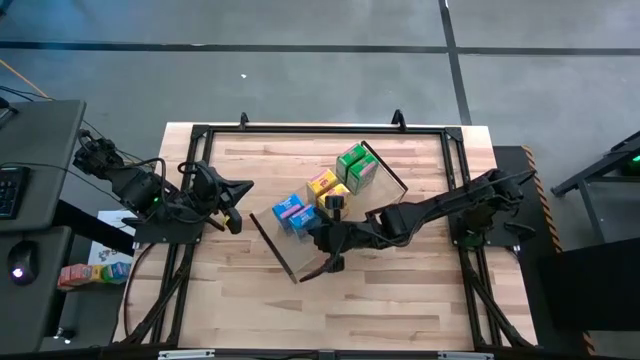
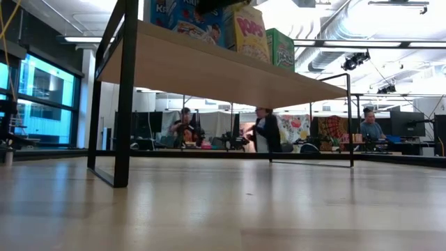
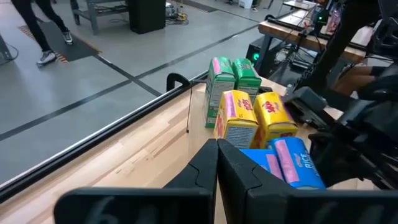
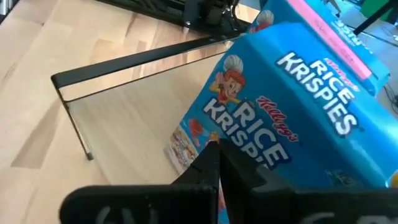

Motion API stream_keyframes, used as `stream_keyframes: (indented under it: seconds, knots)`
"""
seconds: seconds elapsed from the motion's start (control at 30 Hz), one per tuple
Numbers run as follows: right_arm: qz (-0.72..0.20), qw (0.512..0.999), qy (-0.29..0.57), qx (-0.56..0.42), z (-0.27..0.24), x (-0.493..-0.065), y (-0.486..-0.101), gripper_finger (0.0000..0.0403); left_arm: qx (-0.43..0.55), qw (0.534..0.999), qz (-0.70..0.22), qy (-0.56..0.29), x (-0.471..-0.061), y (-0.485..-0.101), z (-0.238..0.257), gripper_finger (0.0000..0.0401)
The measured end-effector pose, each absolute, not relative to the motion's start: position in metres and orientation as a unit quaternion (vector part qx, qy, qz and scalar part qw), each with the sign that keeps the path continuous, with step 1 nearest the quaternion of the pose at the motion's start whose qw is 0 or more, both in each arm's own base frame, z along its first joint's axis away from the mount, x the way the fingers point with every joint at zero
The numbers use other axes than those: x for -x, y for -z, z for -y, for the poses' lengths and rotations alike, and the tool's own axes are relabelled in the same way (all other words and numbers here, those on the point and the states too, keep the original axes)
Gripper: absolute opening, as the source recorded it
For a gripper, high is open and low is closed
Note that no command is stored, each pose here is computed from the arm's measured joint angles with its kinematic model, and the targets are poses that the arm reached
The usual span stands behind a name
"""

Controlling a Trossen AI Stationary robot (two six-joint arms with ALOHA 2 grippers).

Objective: Stack cereal on shelf
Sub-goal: Put the blue cereal box on the shelf align with the other blue cereal box, then return to Home Position

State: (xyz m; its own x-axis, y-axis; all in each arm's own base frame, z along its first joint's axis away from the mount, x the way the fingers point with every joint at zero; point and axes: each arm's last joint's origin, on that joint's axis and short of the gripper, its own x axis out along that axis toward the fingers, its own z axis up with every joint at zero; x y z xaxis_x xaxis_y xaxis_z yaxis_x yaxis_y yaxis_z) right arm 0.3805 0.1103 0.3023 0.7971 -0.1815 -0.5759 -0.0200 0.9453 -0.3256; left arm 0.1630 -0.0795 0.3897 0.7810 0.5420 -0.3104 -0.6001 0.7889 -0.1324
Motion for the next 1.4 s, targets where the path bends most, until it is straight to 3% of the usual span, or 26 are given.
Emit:
stream_keyframes:
  seconds: [0.33, 0.53, 0.7, 0.83, 1.1, 1.4]
  knots:
    - [-0.335, 0.93, -0.014, 0.149, -0.117, -0.373, -0.304, 0.0, 0.102, 0.942, -0.134, -0.292, -0.157, -0.394, 0.076, 0.0]
    - [-0.382, 0.916, -0.052, 0.111, -0.117, -0.345, -0.318, 0.0, 0.114, 0.954, -0.128, -0.245, -0.133, -0.414, 0.061, 0.0]
    - [-0.356, 0.93, -0.049, 0.08, -0.109, -0.327, -0.344, 0.0, 0.095, 0.962, -0.12, -0.225, -0.103, -0.414, 0.041, 0.0]
    - [-0.34, 0.937, -0.037, 0.068, -0.098, -0.321, -0.356, 0.0, 0.139, 0.968, -0.082, -0.193, -0.081, -0.396, 0.027, 0.0]
    - [-0.316, 0.949, -0.009, 0.014, -0.068, -0.33, -0.363, 0.0, 0.19, 0.976, 0.102, -0.023, -0.075, -0.337, 0.028, 0.0]
    - [-0.23, 0.97, 0.018, -0.071, -0.044, -0.339, -0.381, 0.0, 0.198, 0.968, 0.157, 0.002, -0.055, -0.295, 0.012, 0.0]
